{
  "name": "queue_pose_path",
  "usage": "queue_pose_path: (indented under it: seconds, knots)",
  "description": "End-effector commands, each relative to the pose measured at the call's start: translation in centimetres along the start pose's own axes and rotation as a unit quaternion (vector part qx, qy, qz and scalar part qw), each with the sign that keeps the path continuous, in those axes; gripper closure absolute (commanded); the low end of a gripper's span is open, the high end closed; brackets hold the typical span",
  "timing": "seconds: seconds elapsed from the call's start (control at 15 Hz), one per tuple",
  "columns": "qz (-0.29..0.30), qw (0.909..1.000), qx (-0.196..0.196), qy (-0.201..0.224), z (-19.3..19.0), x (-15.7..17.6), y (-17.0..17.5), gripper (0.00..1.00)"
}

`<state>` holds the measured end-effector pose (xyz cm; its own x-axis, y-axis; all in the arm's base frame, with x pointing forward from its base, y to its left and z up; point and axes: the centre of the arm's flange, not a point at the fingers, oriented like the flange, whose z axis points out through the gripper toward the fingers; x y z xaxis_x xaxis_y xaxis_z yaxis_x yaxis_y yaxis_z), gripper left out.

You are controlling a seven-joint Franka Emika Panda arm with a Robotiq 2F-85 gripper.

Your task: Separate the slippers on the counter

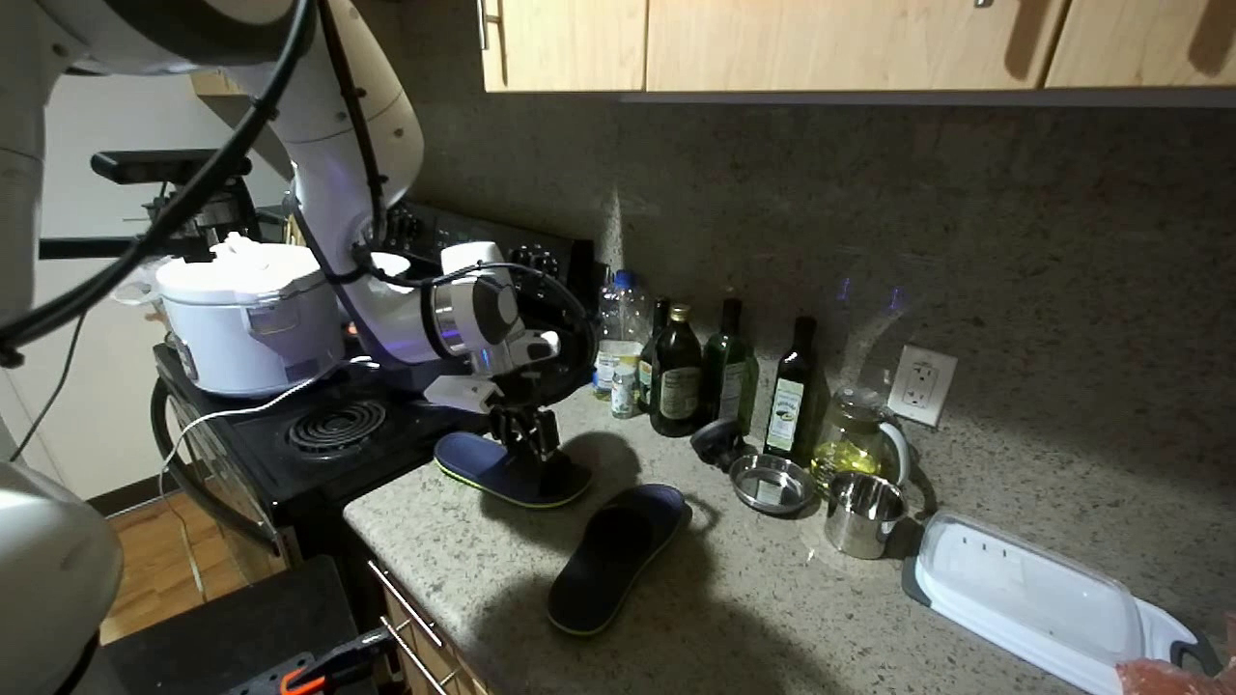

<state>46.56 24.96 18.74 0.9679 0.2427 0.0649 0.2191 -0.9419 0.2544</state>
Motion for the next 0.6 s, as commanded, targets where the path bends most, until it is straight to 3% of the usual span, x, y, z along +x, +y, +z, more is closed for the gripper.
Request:
queue_pose_path:
  seconds: [0.0,0.33,0.4,0.53]
  knots:
    - [0.012,0.9997,-0.004,-0.019,-0.2,-0.8,0.8,0.58]
    - [0.016,0.9998,0.005,-0.012,-1.0,-1.3,0.7,0.95]
    - [0.016,0.9998,0.004,-0.009,-1.5,-1.4,1.1,1.00]
    - [0.006,0.9999,-0.003,-0.012,-2.8,-1.8,2.6,0.98]
